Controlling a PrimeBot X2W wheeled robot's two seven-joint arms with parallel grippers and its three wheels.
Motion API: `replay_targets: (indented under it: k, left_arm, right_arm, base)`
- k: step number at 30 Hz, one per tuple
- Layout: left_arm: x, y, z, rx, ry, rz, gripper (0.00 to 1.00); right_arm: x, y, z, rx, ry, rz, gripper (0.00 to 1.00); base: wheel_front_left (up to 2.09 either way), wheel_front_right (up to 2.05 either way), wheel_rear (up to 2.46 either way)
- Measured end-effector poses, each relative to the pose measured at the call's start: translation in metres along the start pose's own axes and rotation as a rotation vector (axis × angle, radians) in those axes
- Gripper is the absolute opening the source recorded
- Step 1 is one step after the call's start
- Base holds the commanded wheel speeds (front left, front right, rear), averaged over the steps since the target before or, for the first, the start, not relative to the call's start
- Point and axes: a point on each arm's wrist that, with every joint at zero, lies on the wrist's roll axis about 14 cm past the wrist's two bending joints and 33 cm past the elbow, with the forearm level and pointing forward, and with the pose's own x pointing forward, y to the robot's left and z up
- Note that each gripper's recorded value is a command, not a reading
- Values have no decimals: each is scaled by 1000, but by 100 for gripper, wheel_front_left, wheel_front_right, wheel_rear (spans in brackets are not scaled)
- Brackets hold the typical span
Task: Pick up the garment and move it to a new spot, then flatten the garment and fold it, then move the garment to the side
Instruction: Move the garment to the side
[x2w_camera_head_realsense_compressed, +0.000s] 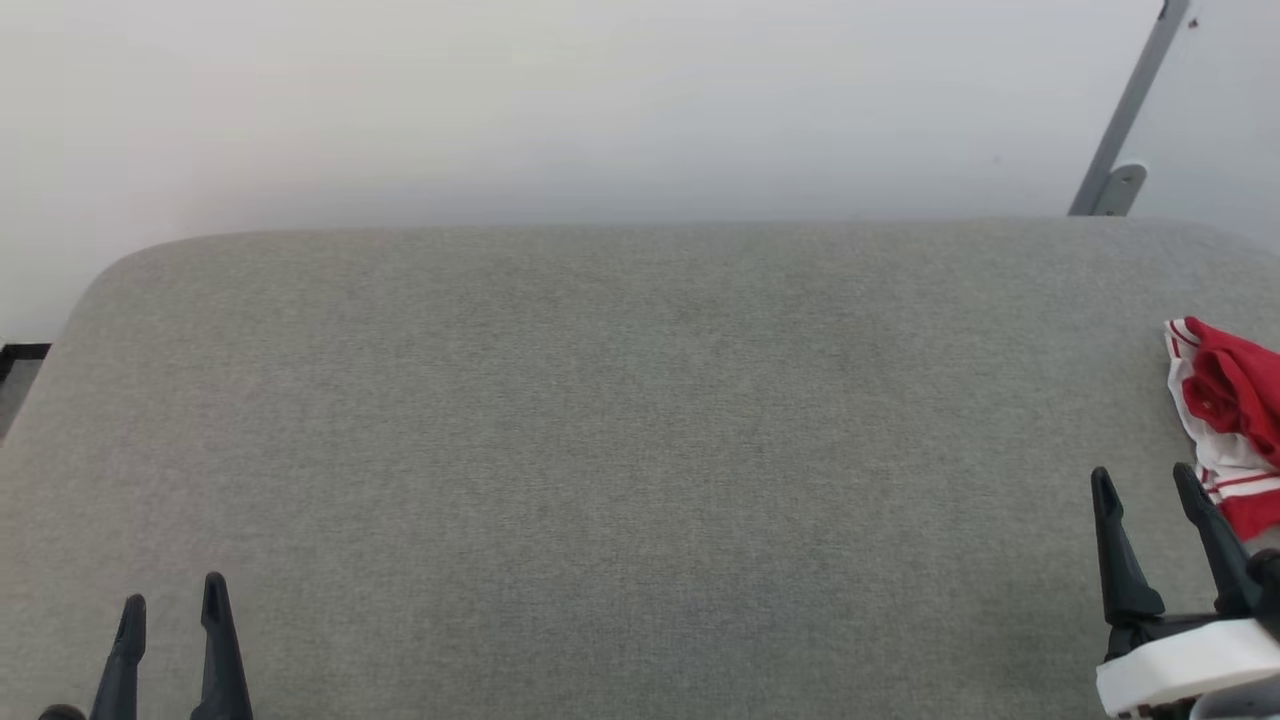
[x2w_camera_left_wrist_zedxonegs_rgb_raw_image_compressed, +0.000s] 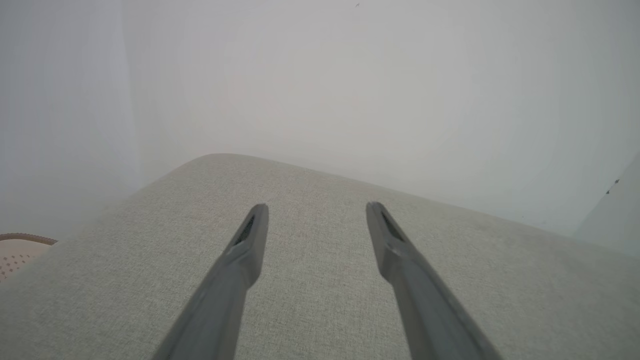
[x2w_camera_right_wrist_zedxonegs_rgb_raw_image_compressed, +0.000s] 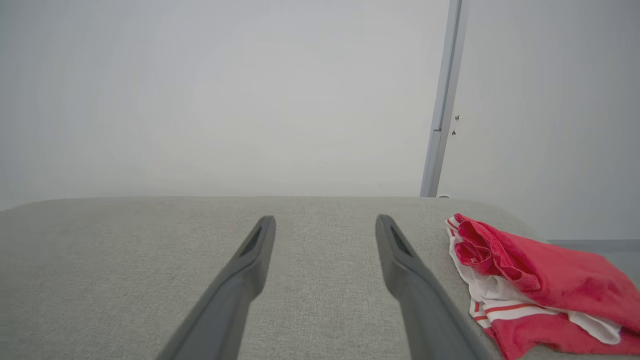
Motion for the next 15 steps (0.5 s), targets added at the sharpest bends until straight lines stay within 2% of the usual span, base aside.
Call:
replay_targets:
  k: [8,15]
  left_arm:
    - [-15,6,0,-26,1,21,100]
    - [-20,-7,-7,-22,32,-39,100]
  right_arm:
    - [-1,8,0,27,-6,10,100]
    - [-1,14,-1,38,-6,22,100]
  base:
    - [0,0,0]
    - [0,0,0]
